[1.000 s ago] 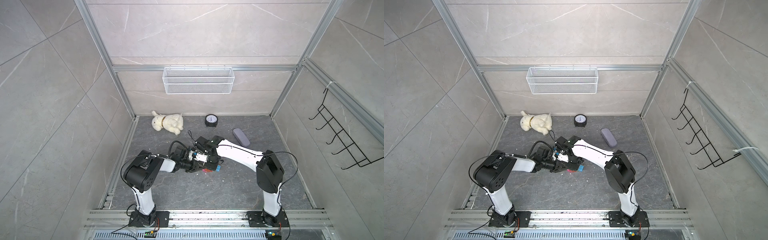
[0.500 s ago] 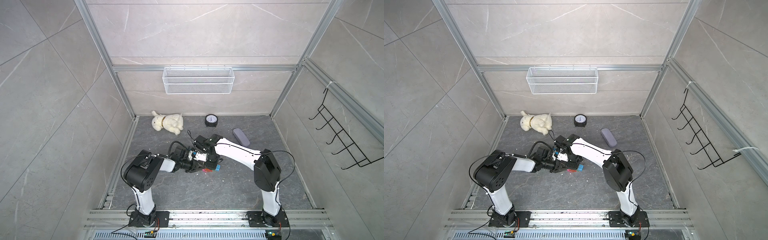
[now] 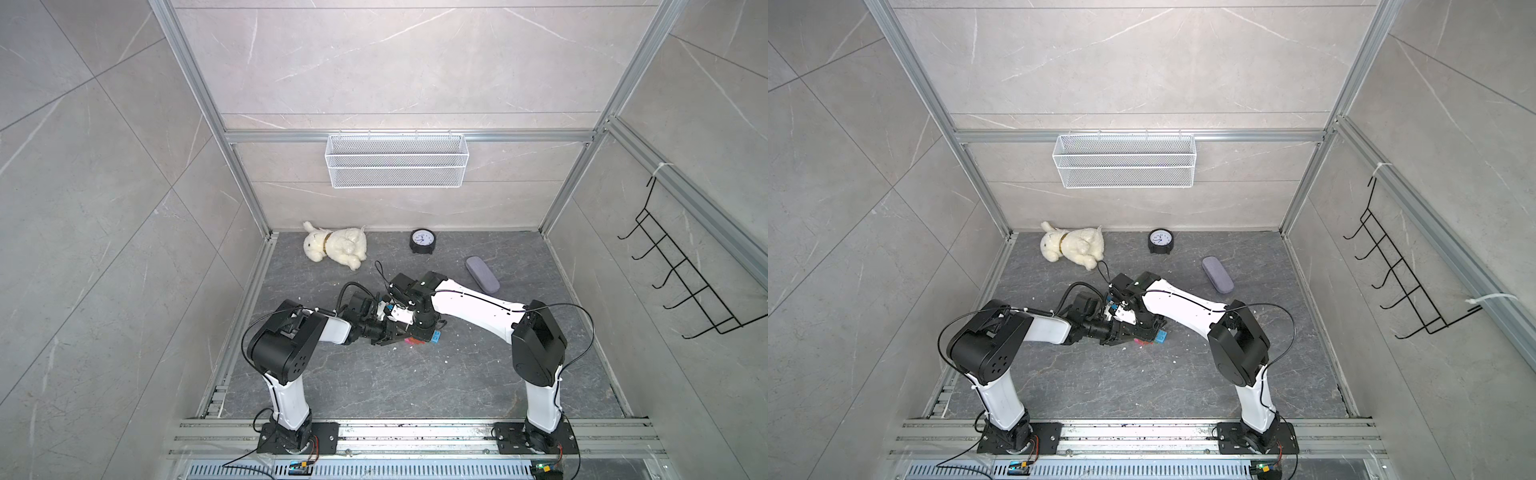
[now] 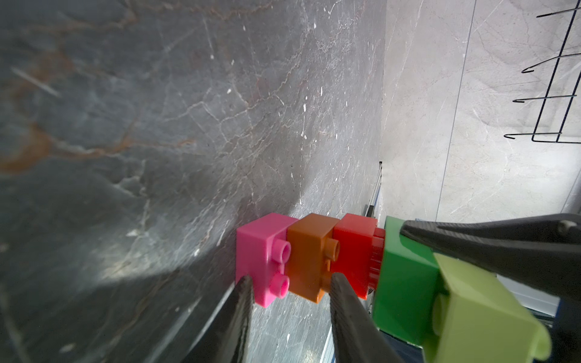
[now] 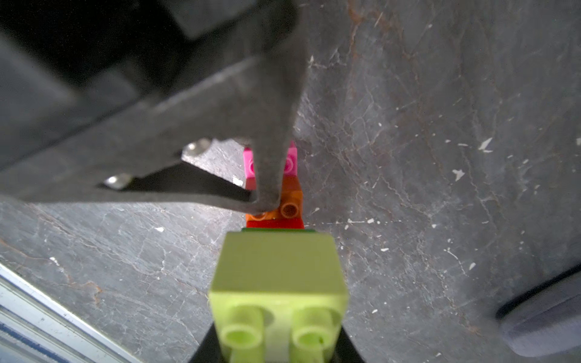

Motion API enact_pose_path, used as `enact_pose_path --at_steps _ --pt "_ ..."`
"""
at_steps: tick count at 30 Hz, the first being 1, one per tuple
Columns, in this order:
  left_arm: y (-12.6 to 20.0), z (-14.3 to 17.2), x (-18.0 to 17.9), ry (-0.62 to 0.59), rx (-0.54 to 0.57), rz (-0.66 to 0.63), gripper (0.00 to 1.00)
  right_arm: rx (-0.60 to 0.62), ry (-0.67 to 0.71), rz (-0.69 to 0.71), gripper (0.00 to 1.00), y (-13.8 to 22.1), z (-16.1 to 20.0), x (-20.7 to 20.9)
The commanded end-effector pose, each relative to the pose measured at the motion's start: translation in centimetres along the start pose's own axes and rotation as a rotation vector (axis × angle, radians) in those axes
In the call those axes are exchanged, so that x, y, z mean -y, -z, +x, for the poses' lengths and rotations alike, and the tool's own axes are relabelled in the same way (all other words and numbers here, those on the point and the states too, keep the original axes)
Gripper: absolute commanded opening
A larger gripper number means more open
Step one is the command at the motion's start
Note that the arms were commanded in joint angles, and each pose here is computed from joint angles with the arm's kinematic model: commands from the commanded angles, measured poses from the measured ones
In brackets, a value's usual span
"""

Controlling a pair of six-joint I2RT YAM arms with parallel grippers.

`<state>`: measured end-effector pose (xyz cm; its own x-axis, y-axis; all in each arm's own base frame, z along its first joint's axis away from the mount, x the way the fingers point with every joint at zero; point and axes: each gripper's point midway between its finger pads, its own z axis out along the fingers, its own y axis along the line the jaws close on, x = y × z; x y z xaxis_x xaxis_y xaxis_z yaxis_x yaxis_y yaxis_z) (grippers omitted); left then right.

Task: Assemble the letter y with lego
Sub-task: Assemble the lego brick with the lego brick.

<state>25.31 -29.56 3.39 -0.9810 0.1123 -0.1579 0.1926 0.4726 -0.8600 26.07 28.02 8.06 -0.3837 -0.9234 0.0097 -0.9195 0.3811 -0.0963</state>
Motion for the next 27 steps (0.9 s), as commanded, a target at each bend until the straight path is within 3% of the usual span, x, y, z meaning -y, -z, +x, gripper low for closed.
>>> enact_pose_path --at_steps 1,9,20,27 --pt "-0.2 5.2 -7.8 0.131 -0.085 -0.322 0.41 -0.09 0.052 -0.005 0.31 -5.5 0.1 -1.8" --pt "-0.2 5.2 -7.8 0.13 -0.084 -0.32 0.41 -0.077 -0.026 -0.037 0.31 -6.0 -0.3 -1.4" --pt "-0.2 5.3 -7.9 0.132 -0.087 -0.319 0.41 0.018 0.019 -0.116 0.31 -5.9 -1.3 -2.6" --pt "-0.3 5.3 -8.0 0.137 -0.088 -0.316 0.41 -0.003 -0.01 -0.109 0.31 -5.9 -0.2 -1.9"
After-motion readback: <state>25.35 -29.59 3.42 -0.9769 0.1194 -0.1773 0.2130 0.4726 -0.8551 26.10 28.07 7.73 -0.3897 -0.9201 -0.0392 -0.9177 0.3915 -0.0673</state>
